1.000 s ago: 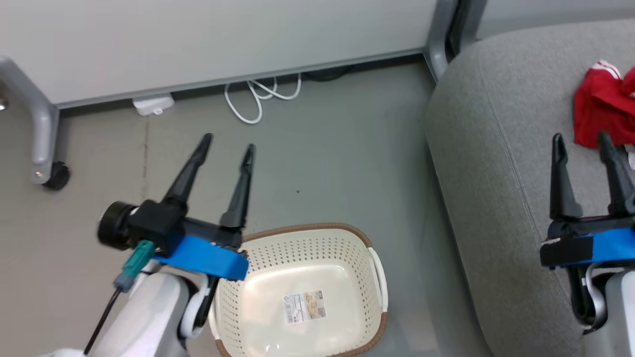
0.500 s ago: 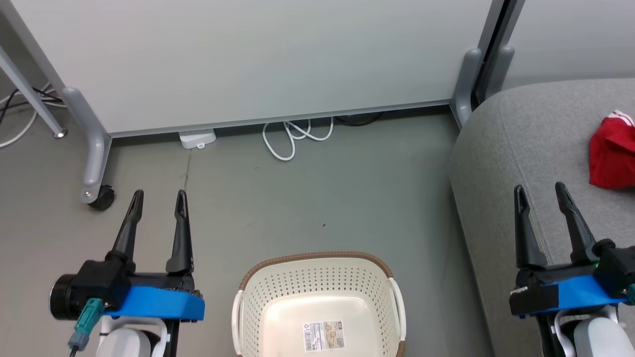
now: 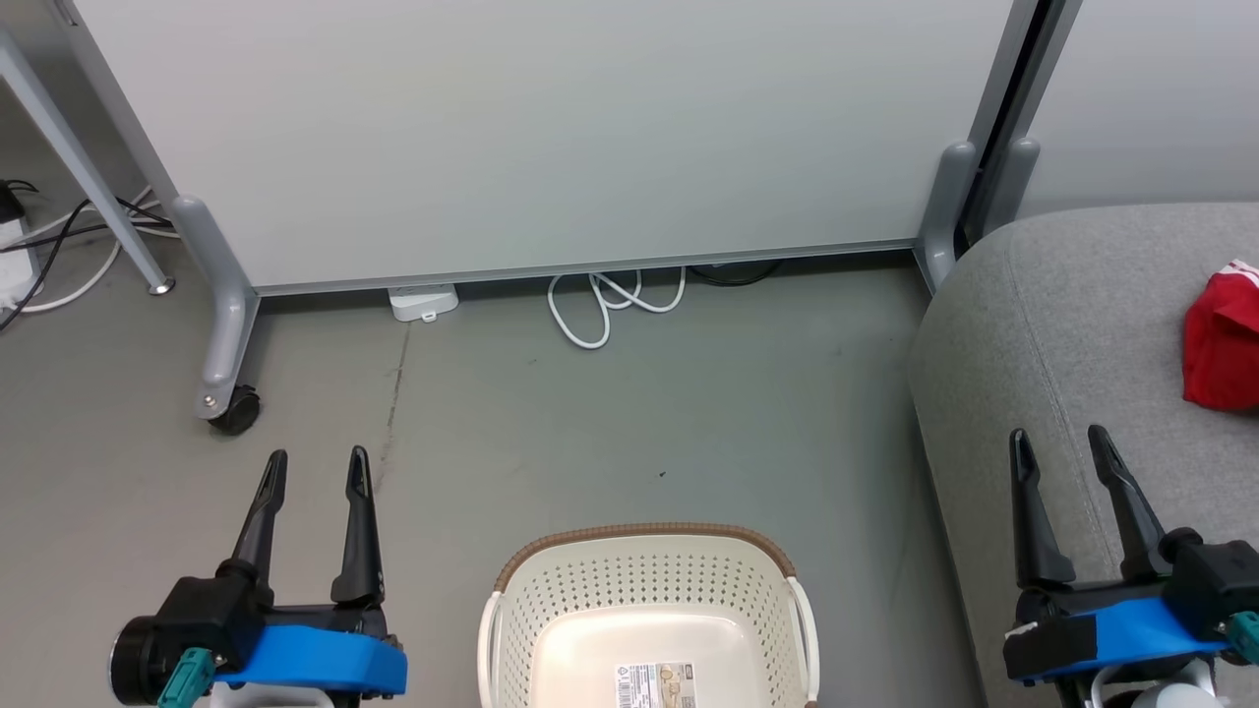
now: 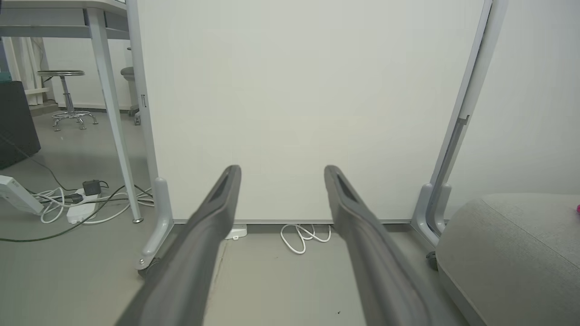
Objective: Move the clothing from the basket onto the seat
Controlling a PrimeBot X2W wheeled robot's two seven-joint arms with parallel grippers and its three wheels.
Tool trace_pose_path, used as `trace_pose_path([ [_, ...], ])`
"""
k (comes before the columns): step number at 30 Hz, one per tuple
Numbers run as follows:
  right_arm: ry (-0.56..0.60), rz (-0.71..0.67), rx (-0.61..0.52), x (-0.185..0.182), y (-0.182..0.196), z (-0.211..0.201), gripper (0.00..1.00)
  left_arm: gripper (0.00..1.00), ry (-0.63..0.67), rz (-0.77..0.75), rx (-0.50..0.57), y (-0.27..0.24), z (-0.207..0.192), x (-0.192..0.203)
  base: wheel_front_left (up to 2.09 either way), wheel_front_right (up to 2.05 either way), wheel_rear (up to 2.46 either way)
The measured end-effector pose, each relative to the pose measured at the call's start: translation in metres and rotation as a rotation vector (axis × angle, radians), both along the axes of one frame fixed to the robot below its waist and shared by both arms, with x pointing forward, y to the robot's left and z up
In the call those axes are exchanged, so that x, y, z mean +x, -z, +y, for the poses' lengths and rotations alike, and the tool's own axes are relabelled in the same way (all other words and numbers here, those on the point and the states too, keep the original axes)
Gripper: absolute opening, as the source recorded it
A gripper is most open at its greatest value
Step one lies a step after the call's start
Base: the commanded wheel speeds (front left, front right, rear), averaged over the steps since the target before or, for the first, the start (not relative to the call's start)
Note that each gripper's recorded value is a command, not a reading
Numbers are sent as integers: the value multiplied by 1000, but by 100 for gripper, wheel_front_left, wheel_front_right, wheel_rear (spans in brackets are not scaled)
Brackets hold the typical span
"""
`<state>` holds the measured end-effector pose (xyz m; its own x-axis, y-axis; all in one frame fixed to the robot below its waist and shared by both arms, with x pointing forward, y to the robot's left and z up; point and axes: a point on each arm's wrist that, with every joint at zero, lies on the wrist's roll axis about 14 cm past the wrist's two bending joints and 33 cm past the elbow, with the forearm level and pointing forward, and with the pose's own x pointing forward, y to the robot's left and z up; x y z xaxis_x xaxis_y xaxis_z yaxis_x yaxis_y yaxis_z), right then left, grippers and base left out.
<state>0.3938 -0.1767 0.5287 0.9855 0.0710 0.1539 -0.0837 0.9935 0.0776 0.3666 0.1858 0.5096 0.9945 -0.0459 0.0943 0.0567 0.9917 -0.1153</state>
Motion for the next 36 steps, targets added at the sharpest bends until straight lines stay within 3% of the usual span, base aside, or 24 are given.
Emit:
trace_pose_path([
  [15,-3,31,10,-5,10,2,100,100,-25,24,10,8,5,-6,0,0,0],
  [16,-3,37,12,-6,12,2,0,0,-24,29,9,10,5,-6,0,0,0],
  [22,2,117,24,-11,36,2,0,0,-25,126,-14,39,2,-18,0,0,0],
  [36,43,175,287,-13,44,-8,0,0,-83,172,-271,46,13,-18,0,0,0],
])
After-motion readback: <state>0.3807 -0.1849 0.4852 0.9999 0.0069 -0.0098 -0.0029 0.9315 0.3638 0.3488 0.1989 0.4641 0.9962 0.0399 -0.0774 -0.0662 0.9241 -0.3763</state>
